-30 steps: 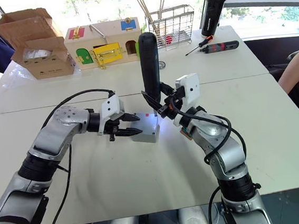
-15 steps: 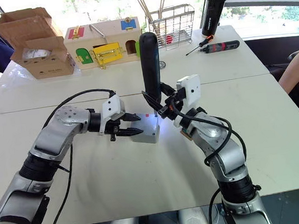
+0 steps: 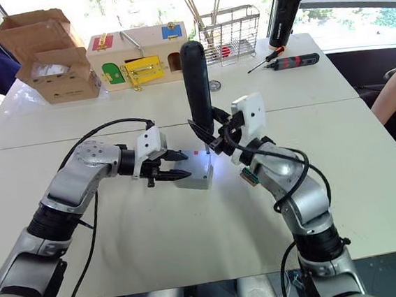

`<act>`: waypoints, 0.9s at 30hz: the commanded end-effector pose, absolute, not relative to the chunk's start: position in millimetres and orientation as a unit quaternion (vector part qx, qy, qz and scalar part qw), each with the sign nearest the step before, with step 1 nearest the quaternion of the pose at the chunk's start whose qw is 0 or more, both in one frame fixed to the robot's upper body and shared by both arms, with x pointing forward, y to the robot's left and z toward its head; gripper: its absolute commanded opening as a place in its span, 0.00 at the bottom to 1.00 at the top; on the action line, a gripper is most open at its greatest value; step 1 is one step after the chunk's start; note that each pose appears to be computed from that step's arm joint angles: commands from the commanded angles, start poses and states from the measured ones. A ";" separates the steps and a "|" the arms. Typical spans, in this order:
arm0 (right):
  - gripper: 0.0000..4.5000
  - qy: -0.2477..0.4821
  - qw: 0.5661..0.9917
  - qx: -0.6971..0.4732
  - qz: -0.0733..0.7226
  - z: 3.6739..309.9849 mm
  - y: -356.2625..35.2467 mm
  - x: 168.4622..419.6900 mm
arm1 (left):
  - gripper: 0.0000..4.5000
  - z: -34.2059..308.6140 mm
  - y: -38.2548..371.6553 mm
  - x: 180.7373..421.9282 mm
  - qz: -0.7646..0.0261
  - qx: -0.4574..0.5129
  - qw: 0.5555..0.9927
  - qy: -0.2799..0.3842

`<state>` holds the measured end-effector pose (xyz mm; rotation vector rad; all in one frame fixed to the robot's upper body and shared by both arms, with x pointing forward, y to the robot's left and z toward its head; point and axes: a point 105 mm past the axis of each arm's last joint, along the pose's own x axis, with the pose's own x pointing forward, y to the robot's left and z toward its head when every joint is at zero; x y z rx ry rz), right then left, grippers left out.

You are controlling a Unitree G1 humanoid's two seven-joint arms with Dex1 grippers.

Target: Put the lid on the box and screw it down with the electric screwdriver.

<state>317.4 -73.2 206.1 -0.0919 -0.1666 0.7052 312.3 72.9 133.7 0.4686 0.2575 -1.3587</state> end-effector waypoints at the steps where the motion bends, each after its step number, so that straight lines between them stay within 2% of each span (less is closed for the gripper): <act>1: 0.40 -0.171 0.925 -0.040 0.336 274.3 -85.8 303.6 | 0.52 125.4 71.4 308.9 -0.620 0.214 0.744 0.129; 4: 0.40 -0.179 0.915 -0.030 0.361 296.3 -86.0 293.6 | 0.52 126.2 69.2 308.0 -0.619 0.206 0.748 0.122; 8: 0.40 -0.174 0.905 0.001 0.388 311.3 -86.0 287.7 | 0.52 126.4 65.3 306.7 -0.618 0.200 0.751 0.116; 15: 0.40 -0.107 0.938 0.070 0.322 305.3 -113.9 312.2 | 0.52 154.3 60.6 309.3 -0.612 0.135 0.775 0.075; 19: 0.40 -0.031 0.948 0.117 0.294 301.6 -138.3 326.4 | 0.52 185.5 61.6 308.3 -0.611 0.092 0.785 0.038; 22: 0.40 0.019 0.961 0.089 0.262 298.0 -165.2 330.1 | 0.52 198.2 63.9 301.8 -0.617 0.088 0.781 0.027; 27: 0.40 0.190 0.964 0.080 0.168 270.5 -238.2 333.2 | 0.52 204.5 66.6 286.5 -0.628 0.102 0.771 0.020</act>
